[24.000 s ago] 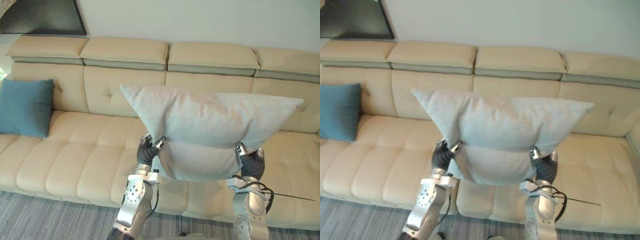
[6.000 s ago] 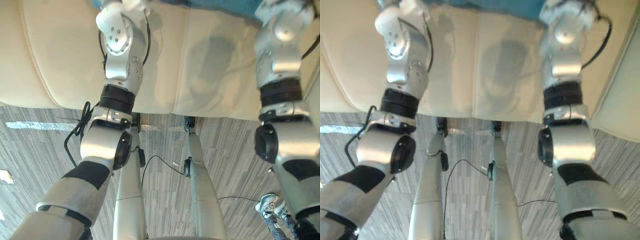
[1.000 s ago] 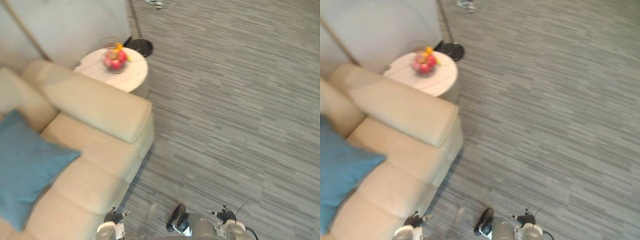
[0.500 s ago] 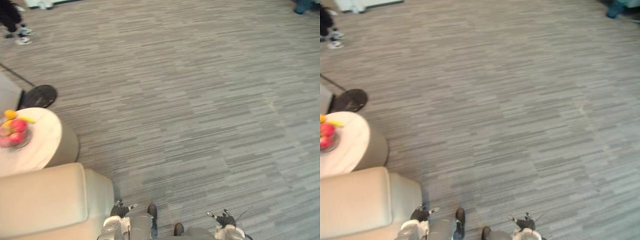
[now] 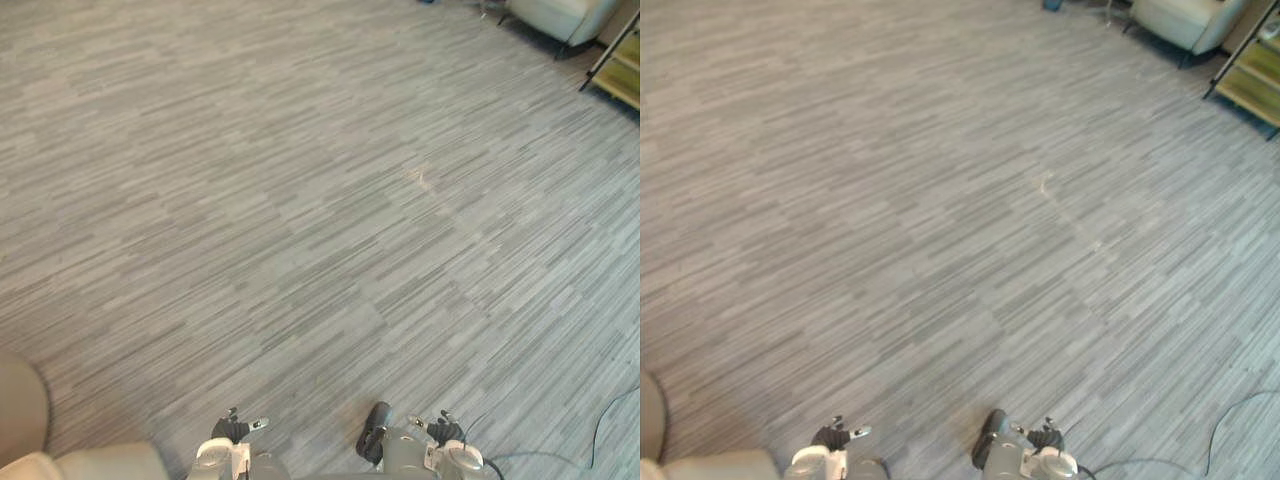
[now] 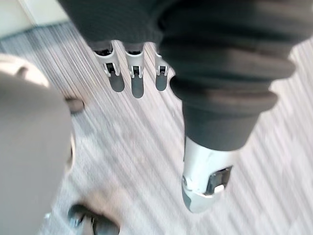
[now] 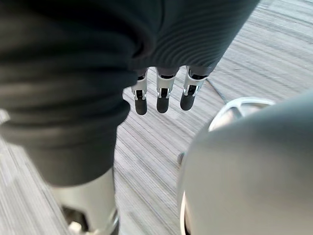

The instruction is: Pick up cushions and gather them together orderly.

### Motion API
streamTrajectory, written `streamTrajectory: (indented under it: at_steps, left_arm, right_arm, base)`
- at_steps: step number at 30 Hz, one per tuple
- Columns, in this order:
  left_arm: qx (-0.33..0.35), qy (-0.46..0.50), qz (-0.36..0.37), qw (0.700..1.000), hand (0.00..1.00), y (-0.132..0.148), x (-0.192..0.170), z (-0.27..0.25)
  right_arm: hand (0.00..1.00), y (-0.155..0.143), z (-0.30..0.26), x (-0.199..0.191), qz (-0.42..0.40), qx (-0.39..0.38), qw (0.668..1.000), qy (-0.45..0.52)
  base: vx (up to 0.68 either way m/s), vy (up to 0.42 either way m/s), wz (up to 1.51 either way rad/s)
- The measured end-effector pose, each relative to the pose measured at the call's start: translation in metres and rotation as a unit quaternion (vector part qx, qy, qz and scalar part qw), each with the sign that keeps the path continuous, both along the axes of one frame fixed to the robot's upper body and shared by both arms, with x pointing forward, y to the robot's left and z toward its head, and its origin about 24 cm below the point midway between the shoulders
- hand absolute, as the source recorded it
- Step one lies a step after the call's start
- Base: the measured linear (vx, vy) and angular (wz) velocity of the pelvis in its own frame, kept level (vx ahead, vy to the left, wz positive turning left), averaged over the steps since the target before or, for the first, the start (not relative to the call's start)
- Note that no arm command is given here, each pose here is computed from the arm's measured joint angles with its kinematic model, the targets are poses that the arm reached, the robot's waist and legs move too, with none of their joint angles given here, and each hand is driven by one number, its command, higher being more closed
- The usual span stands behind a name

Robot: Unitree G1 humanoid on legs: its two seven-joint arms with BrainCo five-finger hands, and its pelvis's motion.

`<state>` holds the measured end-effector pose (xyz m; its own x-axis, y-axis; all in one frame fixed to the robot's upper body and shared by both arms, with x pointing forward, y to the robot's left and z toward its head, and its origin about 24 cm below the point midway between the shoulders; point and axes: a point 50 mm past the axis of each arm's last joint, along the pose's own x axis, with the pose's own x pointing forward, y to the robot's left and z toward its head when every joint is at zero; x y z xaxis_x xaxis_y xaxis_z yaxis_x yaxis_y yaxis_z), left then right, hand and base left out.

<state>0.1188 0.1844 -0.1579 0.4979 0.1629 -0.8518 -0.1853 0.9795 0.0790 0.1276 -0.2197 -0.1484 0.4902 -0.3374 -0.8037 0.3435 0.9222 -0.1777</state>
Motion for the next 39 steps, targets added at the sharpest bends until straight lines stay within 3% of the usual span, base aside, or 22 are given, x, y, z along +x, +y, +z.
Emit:
streamTrajectory:
  at_steps: [6, 11, 22, 29, 35, 39]
  left_arm:
    - [0.015, -0.043, 0.007, 0.999, 0.0, 0.011, 0.012, 0.009]
    - [0.002, -0.073, -0.015, 0.997, 0.0, -0.005, 0.028, 0.014]
    - [0.015, -0.047, -0.05, 0.998, 0.0, -0.003, 0.022, 0.011]
    - [0.017, -0.047, -0.087, 0.995, 0.0, -0.013, 0.027, 0.011]
    - [0.0, -0.014, -0.071, 0.997, 0.0, -0.021, 0.008, 0.002]
    - [-0.015, -0.033, -0.034, 0.999, 0.0, -0.024, 0.013, 0.005]
  right_arm:
    - [0.0, -0.004, -0.004, -0.012, 0.002, -0.002, 1.0, 0.025]
    - [0.0, -0.006, -0.004, -0.013, -0.044, 0.008, 0.999, 0.018]
    - [0.0, 0.009, -0.01, -0.025, -0.076, 0.03, 0.996, 0.027]
    - [0.0, -0.01, 0.0, -0.011, -0.071, 0.004, 0.997, -0.011]
    - [0.0, -0.023, -0.002, -0.027, -0.082, -0.009, 0.997, 0.016]
    - [0.0, -0.023, -0.004, -0.036, -0.094, -0.005, 0.995, 0.024]
  base:
    - [0.29, -0.318, -0.73]
    - [0.42, -0.062, -1.07]
    - [0.57, 0.075, -0.57]
    - [0.47, -0.115, -0.07]
    - [0.51, -0.37, 0.12]
    - [0.55, -0.372, -0.03]
